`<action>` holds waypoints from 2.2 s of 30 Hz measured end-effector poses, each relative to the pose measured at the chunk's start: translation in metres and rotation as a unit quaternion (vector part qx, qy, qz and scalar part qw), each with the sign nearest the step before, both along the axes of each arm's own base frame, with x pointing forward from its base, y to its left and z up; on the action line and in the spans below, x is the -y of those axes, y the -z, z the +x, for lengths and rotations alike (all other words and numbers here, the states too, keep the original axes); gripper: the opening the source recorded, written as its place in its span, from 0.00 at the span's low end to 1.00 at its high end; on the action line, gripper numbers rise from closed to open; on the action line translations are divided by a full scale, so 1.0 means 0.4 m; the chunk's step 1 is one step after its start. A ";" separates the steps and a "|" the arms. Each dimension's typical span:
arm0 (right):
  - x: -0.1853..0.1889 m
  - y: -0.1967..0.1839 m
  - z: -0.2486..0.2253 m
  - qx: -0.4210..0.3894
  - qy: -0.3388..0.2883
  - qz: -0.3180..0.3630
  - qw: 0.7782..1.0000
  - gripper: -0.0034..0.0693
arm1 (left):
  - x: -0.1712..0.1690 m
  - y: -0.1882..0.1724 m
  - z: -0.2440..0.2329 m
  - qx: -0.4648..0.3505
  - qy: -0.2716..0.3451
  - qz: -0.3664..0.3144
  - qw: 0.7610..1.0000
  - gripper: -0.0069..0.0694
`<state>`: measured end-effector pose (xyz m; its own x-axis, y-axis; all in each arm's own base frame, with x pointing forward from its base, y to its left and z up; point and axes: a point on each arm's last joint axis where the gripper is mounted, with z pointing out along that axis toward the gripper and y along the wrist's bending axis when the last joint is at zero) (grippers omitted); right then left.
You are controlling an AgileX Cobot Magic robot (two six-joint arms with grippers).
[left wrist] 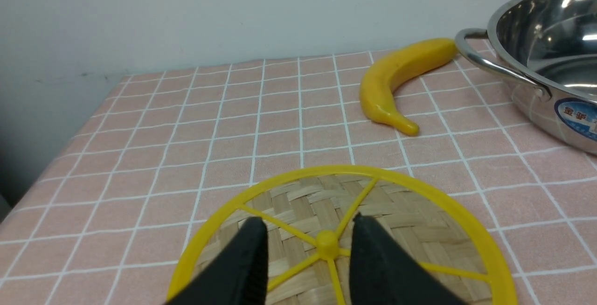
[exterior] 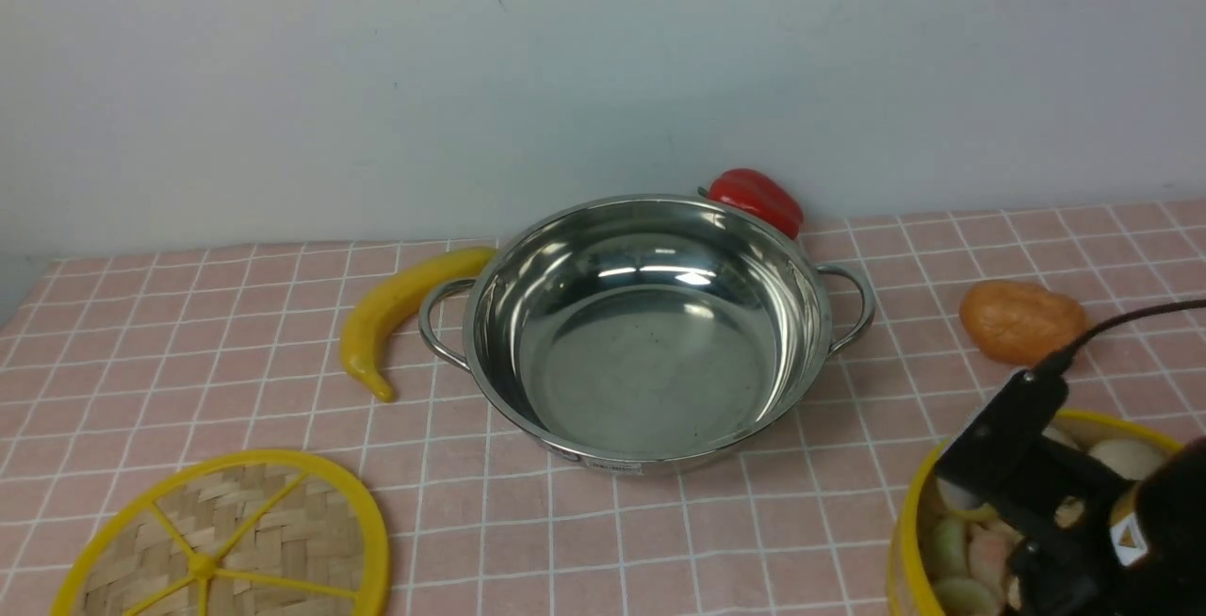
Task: Place the steamer in the pot on the pink tablecloth, and put the lid on the steamer.
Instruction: 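Reach for and grasp the rim of the bamboo steamer holding the buns with the right gripper, then place the bamboo steamer basket of food into the steel pot with the right gripper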
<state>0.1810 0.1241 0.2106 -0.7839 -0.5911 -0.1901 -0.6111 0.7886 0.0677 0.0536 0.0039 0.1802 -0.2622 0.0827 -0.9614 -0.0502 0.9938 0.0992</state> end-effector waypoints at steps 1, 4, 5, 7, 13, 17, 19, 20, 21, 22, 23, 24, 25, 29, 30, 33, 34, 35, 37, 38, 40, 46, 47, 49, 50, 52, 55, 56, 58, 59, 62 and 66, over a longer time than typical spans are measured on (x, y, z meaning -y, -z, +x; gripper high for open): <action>-0.001 0.009 0.004 -0.005 0.003 -0.007 1.000 0.38 | 0.000 0.000 0.000 0.000 0.000 0.000 1.000 0.41; -0.003 0.032 0.016 -0.013 0.005 -0.022 1.000 0.38 | 0.000 0.000 0.000 0.000 0.000 0.000 1.000 0.41; -0.005 0.040 0.019 -0.015 0.006 -0.024 1.000 0.38 | 0.000 0.000 0.000 0.000 0.000 0.000 1.000 0.41; -0.009 0.050 0.024 -0.019 0.007 -0.027 0.999 0.38 | 0.000 0.000 0.000 0.000 0.000 0.000 1.000 0.41; -0.013 0.067 0.031 -0.024 0.008 -0.030 0.999 0.38 | 0.000 0.000 0.000 0.000 0.000 0.000 1.000 0.41; -0.017 0.086 0.036 -0.035 0.007 -0.038 0.999 0.38 | 0.000 0.000 0.000 0.000 0.000 0.000 1.000 0.41; -0.018 0.088 0.037 -0.035 0.008 -0.038 0.999 0.38 | 0.000 0.000 0.000 0.000 0.000 0.000 1.000 0.41; -0.018 0.088 0.037 -0.035 0.008 -0.038 0.999 0.38 | 0.000 0.000 0.000 0.000 0.000 0.000 1.000 0.41; -0.018 0.088 0.037 -0.036 0.009 -0.036 0.999 0.36 | 0.000 0.000 0.000 0.000 0.000 0.000 1.000 0.41; -0.019 0.087 0.037 -0.036 0.010 -0.034 0.999 0.33 | 0.000 0.000 0.000 0.000 0.000 0.000 1.000 0.41; -0.020 0.086 0.037 -0.038 0.012 -0.033 0.999 0.29 | 0.000 0.000 0.000 0.000 0.000 0.000 1.000 0.41; -0.020 0.087 0.035 -0.041 0.013 -0.033 0.999 0.24 | 0.000 0.000 0.000 0.000 0.000 0.000 1.000 0.41; -0.020 0.086 0.034 -0.045 0.014 -0.032 0.998 0.16 | 0.000 0.000 0.000 0.000 0.000 0.000 1.000 0.41; -0.019 0.085 0.032 -0.051 0.017 -0.035 0.998 0.13 | 0.000 0.000 0.000 0.000 0.000 0.000 1.000 0.41; -0.019 0.085 0.031 -0.052 0.017 -0.035 0.998 0.13 | 0.000 0.000 0.000 0.000 0.000 0.000 1.000 0.41; -0.018 0.077 0.034 -0.051 0.011 -0.042 0.998 0.13 | 0.000 0.000 0.000 0.000 0.000 0.000 1.000 0.41; -0.017 0.071 0.034 -0.050 0.009 -0.045 0.998 0.13 | 0.000 0.000 0.000 0.000 0.000 0.000 1.000 0.41; -0.015 0.042 0.035 -0.047 0.004 -0.048 0.998 0.13 | 0.000 0.000 0.000 0.000 0.000 0.000 1.000 0.41; -0.014 0.020 0.035 -0.044 0.003 -0.048 0.998 0.14 | 0.000 0.000 0.000 0.000 0.000 0.000 1.000 0.41; -0.012 -0.027 0.032 -0.038 -0.002 -0.048 0.998 0.16 | 0.000 0.000 0.000 0.000 0.000 0.000 1.000 0.41; -0.012 -0.073 0.025 -0.028 -0.010 -0.049 0.998 0.18 | 0.000 0.000 0.000 0.000 0.000 0.000 1.000 0.41; -0.053 -0.193 0.014 0.052 -0.070 -0.055 0.995 0.18 | 0.000 0.000 0.000 0.000 0.000 0.000 1.000 0.41; -0.055 -0.196 0.013 0.056 -0.073 -0.054 0.994 0.18 | 0.000 0.000 0.000 0.000 0.000 0.000 1.000 0.41; -0.085 -0.226 0.009 0.083 -0.099 -0.049 0.990 0.18 | 0.000 0.000 0.000 0.000 0.000 0.000 1.000 0.41; -0.117 -0.250 0.004 0.104 -0.125 -0.047 0.986 0.18 | 0.000 0.000 0.000 0.000 0.000 0.000 1.000 0.41; -0.149 -0.265 0.002 0.124 -0.153 -0.054 0.979 0.18 | 0.000 0.000 0.000 0.000 0.000 0.000 1.000 0.41; -0.193 -0.279 0.026 0.155 -0.186 -0.079 0.967 0.18 | 0.000 0.000 0.000 0.000 0.000 0.000 1.000 0.41; -0.206 -0.281 0.040 0.165 -0.195 -0.090 0.963 0.18 | 0.000 0.000 0.000 0.000 0.000 0.000 1.000 0.41; -0.245 -0.286 0.093 0.195 -0.218 -0.127 0.948 0.18 | 0.000 0.000 0.000 0.000 0.000 0.000 1.000 0.41; -0.257 -0.287 0.110 0.202 -0.226 -0.135 0.943 0.18 | 0.000 0.000 0.000 0.000 0.000 0.000 1.000 0.41; -0.303 -0.291 0.155 0.220 -0.253 -0.153 0.930 0.18 | 0.000 0.000 0.000 0.000 0.000 0.000 1.000 0.41; -0.384 -0.274 0.208 0.219 -0.290 -0.137 0.922 0.18 | 0.000 0.000 0.000 0.000 0.000 0.000 1.000 0.41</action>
<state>0.2643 0.2778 0.3201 -0.2051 -0.9592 -0.1947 -0.8563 0.2722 -0.4390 0.0536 0.0039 0.1802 -0.2622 0.0827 -0.9614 -0.0502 0.9938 0.0992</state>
